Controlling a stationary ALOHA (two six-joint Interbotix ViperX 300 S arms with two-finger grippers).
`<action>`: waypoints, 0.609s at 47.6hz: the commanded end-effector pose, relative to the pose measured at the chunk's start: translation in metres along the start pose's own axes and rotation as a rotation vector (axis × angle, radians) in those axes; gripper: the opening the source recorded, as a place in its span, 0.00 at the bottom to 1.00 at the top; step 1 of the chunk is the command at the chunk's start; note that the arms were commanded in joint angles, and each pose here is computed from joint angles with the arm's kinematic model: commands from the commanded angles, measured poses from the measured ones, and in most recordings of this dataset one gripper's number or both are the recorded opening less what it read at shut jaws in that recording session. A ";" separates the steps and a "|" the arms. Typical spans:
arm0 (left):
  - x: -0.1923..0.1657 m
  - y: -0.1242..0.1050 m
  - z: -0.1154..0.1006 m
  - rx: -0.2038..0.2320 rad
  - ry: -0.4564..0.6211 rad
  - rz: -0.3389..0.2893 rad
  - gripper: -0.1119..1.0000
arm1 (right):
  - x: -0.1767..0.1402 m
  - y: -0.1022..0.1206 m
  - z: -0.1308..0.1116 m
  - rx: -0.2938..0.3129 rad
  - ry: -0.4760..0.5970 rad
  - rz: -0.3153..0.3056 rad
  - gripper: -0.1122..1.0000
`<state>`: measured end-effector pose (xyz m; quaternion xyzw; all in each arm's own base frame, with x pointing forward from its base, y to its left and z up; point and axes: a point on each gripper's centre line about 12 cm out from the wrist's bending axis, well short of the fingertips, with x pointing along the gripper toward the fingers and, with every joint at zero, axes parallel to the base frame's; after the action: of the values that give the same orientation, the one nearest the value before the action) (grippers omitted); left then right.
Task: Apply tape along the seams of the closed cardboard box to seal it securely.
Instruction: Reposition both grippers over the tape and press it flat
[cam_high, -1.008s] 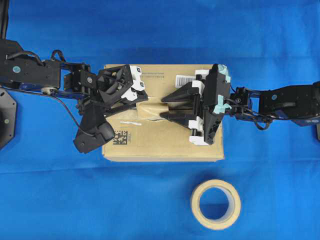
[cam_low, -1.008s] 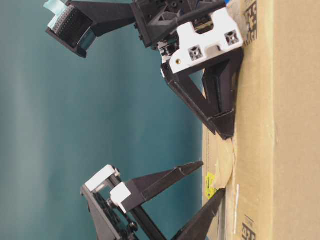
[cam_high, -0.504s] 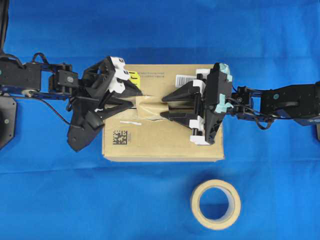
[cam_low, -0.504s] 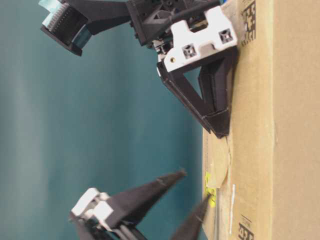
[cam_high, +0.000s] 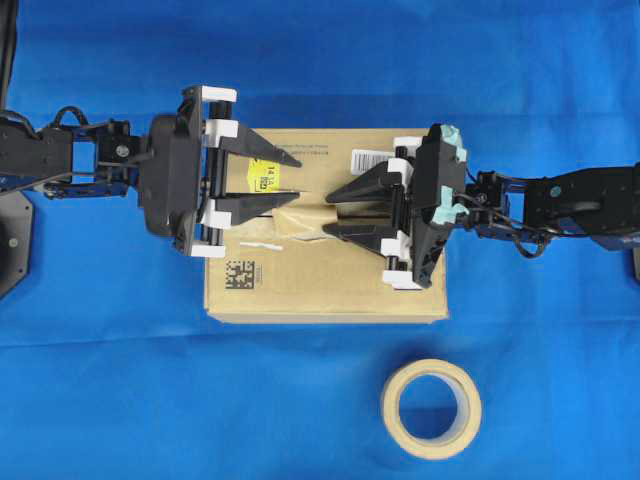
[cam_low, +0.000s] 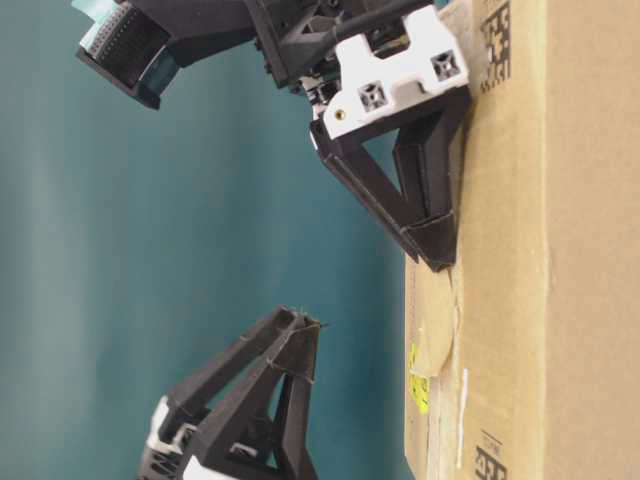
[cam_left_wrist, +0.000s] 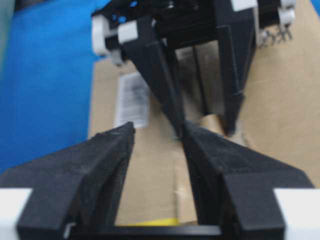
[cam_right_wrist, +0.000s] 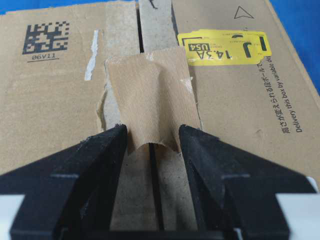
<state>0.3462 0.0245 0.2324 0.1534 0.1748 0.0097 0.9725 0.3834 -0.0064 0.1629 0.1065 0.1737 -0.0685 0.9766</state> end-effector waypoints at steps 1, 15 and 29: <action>-0.003 0.002 0.006 -0.069 -0.026 0.008 0.42 | -0.010 0.006 0.019 0.000 -0.044 0.020 0.53; -0.002 -0.001 -0.002 -0.210 -0.024 0.005 0.33 | -0.042 0.012 0.061 -0.024 -0.131 0.052 0.55; 0.001 -0.010 -0.013 -0.224 -0.022 -0.008 0.25 | -0.029 0.004 0.064 -0.029 -0.125 0.025 0.52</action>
<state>0.3399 0.0223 0.2133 0.0440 0.1764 0.0273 0.9830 0.3707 -0.0167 0.2230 0.0924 0.1260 -0.0647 0.9856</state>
